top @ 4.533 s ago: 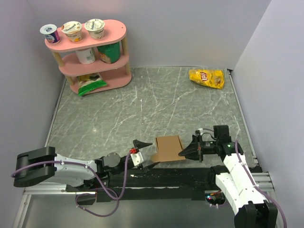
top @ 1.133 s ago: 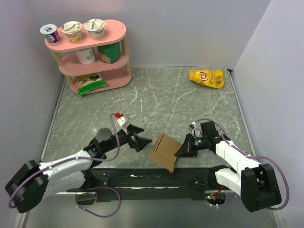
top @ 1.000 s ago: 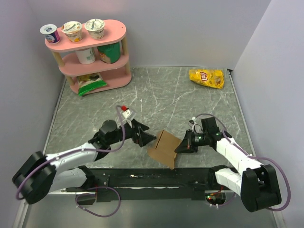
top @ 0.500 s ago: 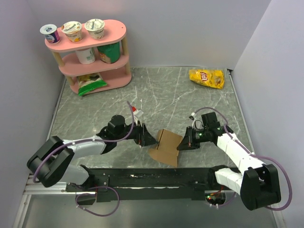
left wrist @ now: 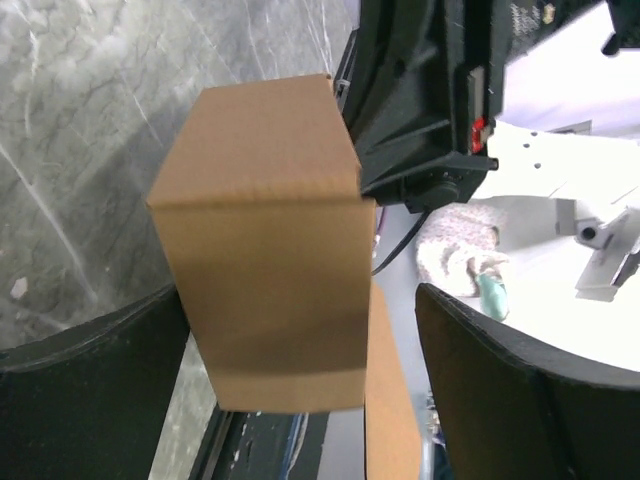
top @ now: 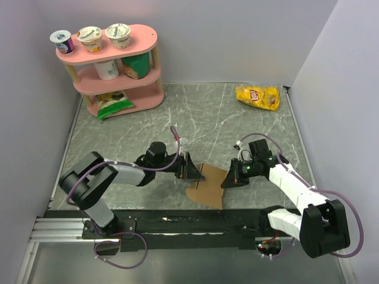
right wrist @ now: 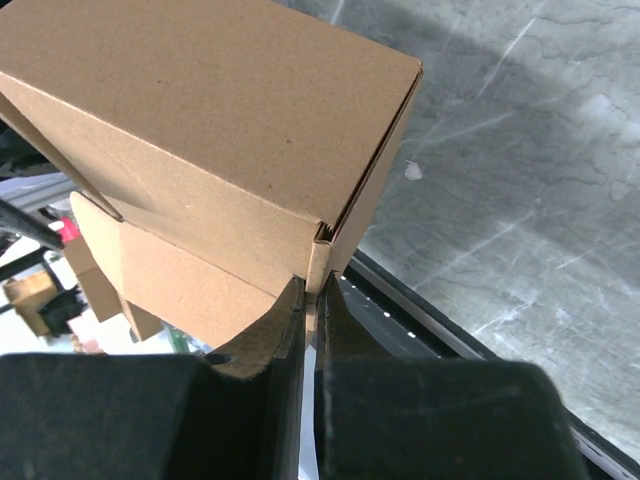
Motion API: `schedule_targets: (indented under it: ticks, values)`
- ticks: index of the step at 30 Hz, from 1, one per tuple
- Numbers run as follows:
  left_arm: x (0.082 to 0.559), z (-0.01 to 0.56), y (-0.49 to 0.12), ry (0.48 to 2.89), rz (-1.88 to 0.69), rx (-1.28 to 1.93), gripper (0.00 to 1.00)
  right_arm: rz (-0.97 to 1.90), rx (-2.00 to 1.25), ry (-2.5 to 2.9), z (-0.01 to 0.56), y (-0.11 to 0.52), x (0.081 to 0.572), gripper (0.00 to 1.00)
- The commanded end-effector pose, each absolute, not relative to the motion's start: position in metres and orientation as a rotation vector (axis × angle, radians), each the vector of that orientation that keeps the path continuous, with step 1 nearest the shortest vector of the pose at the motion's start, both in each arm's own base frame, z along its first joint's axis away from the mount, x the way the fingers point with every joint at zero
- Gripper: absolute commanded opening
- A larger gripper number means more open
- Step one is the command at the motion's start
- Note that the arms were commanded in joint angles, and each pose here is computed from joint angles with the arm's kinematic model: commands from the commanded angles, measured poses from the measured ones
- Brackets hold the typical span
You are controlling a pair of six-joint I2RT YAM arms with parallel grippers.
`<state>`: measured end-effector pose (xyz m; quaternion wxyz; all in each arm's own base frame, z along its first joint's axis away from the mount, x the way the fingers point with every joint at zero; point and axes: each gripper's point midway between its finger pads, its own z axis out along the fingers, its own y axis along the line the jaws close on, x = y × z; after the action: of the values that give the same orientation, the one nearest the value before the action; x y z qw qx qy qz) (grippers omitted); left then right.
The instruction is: Fold the paper box
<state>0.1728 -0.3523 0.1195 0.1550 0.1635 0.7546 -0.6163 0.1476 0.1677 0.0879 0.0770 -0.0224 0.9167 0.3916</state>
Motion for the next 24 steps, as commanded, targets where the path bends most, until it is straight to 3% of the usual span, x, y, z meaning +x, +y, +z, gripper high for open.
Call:
schedule_targets:
  ticks: [1, 2, 5, 8, 9, 11, 12, 14, 24]
  values:
    - [0.167, 0.135, -0.367, 2.114, -1.901, 0.494, 0.91, 1.122, -0.154, 2.692, 0.099, 0.170, 0.162, 0.00]
    - [0.167, 0.132, -0.369, 2.131, -1.909, 0.492, 0.81, 1.116, -0.167, 2.693, 0.099, 0.170, 0.161, 0.00]
    - [0.165, 0.124, -0.375, 2.186, -1.904, 0.484, 0.60, 1.080, -0.183, 2.689, 0.098, 0.168, 0.164, 0.00]
    - [0.167, 0.119, -0.374, 2.239, -1.891, 0.430, 0.48, 1.042, -0.197, 2.667, 0.104, 0.165, 0.167, 0.07]
    - [0.167, 0.118, -0.374, 2.253, -1.889, 0.410, 0.47, 1.033, -0.205, 2.646, 0.108, 0.165, 0.170, 0.29]
    - [0.168, 0.116, -0.370, 2.301, -1.892, 0.345, 0.46, 0.984, -0.217, 2.597, 0.118, 0.161, 0.174, 0.57]
    - [0.168, 0.116, -0.368, 2.314, -1.896, 0.317, 0.46, 0.968, -0.227, 2.563, 0.126, 0.160, 0.178, 0.82]
    - [0.168, 0.118, -0.358, 2.345, -1.924, 0.207, 0.45, 0.917, -0.267, 2.456, 0.146, 0.156, 0.185, 0.99]
    - [0.172, 0.163, -0.312, 2.328, -2.149, -0.319, 0.49, 0.857, -0.524, 1.752, 0.240, 0.167, 0.188, 1.00]
